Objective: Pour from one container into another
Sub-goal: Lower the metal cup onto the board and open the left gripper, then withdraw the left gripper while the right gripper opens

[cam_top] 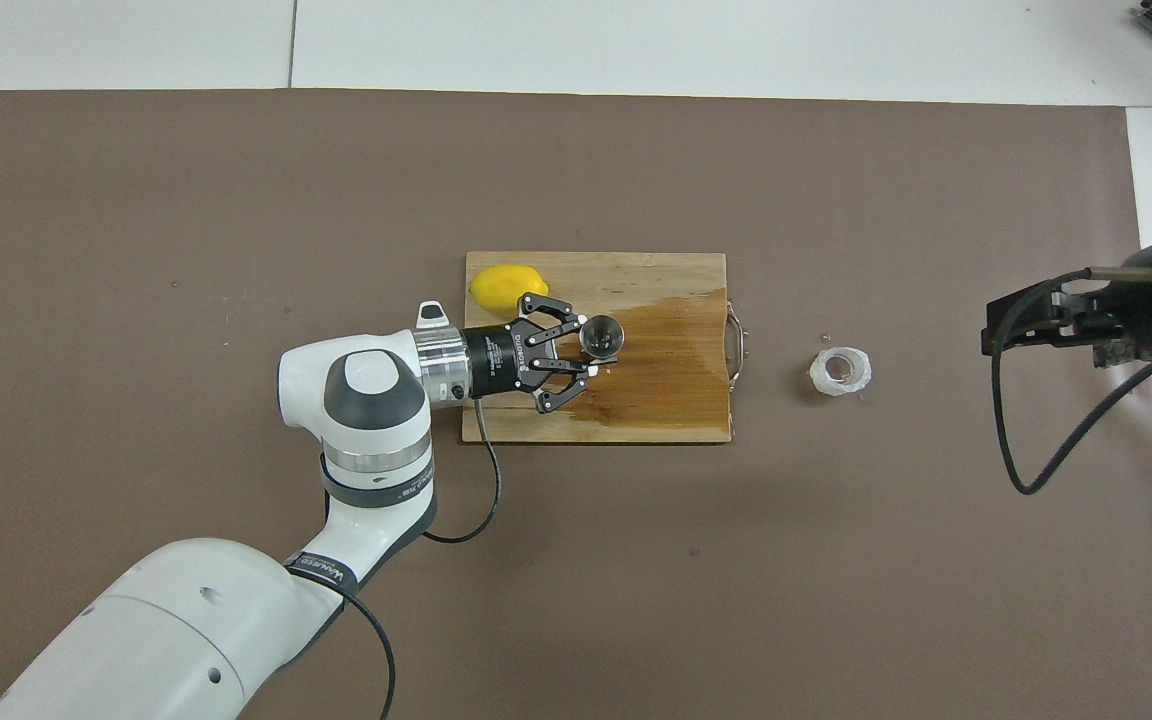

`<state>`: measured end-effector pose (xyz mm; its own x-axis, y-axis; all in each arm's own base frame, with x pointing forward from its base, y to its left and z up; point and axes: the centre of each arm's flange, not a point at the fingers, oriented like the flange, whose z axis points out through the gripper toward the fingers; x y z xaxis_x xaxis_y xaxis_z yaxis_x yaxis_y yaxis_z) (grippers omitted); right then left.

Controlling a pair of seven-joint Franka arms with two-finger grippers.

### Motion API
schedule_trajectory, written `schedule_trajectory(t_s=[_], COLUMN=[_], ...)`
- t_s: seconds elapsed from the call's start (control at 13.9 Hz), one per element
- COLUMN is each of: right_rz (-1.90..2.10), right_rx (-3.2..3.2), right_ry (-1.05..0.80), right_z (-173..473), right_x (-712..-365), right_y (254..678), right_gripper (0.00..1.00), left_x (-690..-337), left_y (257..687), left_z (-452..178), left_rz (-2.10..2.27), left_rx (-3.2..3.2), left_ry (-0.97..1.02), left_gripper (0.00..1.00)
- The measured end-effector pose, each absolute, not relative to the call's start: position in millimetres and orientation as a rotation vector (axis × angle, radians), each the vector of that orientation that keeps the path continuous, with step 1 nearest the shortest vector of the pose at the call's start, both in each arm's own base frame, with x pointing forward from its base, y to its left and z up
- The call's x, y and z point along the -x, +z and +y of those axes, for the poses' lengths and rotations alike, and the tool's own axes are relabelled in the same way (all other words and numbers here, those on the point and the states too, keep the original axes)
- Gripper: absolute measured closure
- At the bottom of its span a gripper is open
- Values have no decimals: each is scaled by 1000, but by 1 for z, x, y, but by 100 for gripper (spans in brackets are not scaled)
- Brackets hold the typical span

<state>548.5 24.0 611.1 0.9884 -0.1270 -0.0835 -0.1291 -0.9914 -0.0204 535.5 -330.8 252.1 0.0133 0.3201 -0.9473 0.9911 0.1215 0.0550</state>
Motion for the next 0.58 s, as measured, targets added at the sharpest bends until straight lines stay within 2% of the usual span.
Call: schedule_trajectory(t_s=[0.29,0.36,0.58], right_rz=[200,200,200], right_rx=[3107,3107,3107], right_ry=[128,128,128], right_z=[24,24,24], right_x=[-548,-548,-548], right_y=[611,611,611], right_gripper=[0,0,0], left_x=[-539,-540,-542], left_y=[254,255,262], left_z=[-328,-326,-322], left_rz=[1456,1448,1407], left_rx=[-1401,-1430,-1542], left_ry=[-896,-886,-854], left_gripper=[4,0,0])
